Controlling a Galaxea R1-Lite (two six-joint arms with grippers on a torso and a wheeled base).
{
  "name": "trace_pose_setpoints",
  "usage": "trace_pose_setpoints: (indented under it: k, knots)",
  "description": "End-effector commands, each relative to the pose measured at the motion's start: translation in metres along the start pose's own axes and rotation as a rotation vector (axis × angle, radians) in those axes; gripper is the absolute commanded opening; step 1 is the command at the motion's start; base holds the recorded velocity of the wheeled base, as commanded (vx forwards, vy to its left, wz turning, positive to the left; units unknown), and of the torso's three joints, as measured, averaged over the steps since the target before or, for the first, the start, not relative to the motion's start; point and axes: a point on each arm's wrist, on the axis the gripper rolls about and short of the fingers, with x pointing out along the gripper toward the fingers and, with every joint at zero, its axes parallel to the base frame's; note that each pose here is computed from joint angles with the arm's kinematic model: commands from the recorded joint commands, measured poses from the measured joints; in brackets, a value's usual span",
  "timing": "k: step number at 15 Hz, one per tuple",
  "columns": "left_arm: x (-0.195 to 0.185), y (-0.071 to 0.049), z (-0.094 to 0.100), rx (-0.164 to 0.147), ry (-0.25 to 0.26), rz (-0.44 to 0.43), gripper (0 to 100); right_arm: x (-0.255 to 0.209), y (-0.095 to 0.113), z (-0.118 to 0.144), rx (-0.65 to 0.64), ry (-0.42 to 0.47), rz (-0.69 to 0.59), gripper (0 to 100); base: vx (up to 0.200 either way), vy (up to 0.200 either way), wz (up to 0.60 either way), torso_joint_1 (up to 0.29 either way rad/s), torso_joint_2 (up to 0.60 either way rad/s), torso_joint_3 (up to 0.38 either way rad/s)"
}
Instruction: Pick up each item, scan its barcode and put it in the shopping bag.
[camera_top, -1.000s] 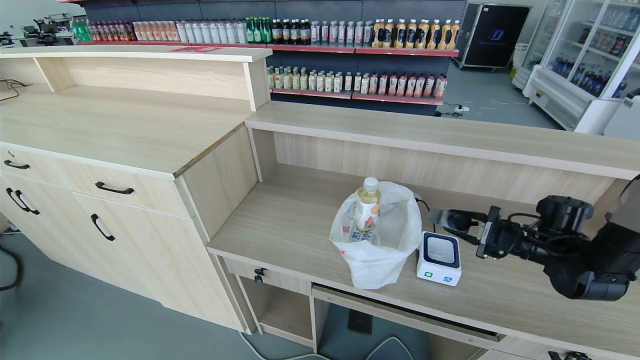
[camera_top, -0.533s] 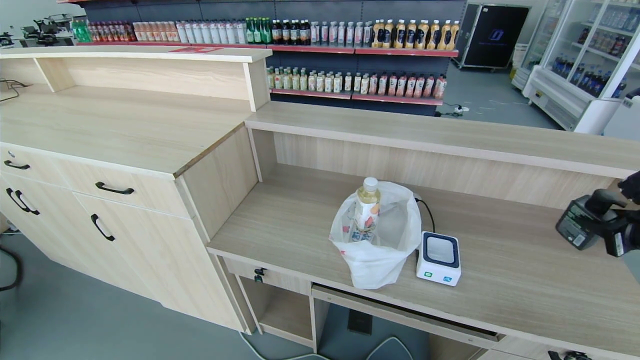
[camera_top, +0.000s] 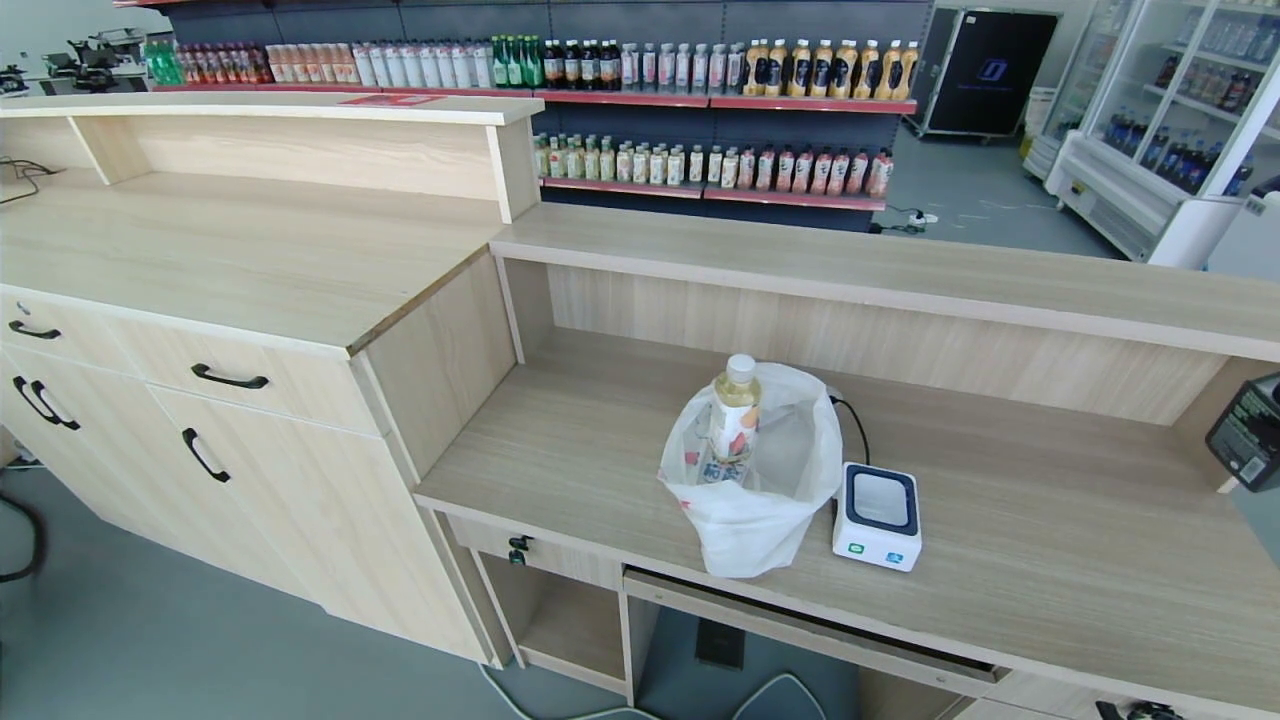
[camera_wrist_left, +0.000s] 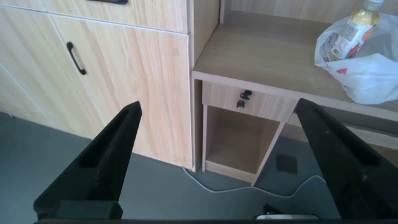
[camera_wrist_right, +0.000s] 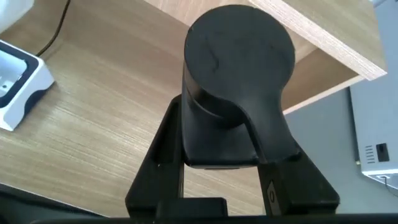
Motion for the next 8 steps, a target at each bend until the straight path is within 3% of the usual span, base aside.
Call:
trace_pose_setpoints:
  k: [1,4,7,8]
  knots:
    - [0.000,0.000,0.000,0.000,0.000,0.000,100,0.003,0.008,0.010,0.015,-0.042,0.041,0,0.000,0.000,0.60,0.007,0.00,0.002]
    - [0.000,0.000,0.000,0.000,0.000,0.000,100,0.018,0.038,0.037,0.016,-0.142,0.101,0,0.000,0.000,0.60,0.002,0.00,0.002]
    - [0.000,0.000,0.000,0.000,0.000,0.000,100,0.038,0.088,0.058,0.068,-0.151,0.147,0,0.000,0.000,0.60,0.004,0.01,0.002]
    - [0.000,0.000,0.000,0.000,0.000,0.000,100,0.042,0.104,0.058,0.100,-0.145,0.207,0,0.000,0.000,0.00,0.000,0.00,0.000]
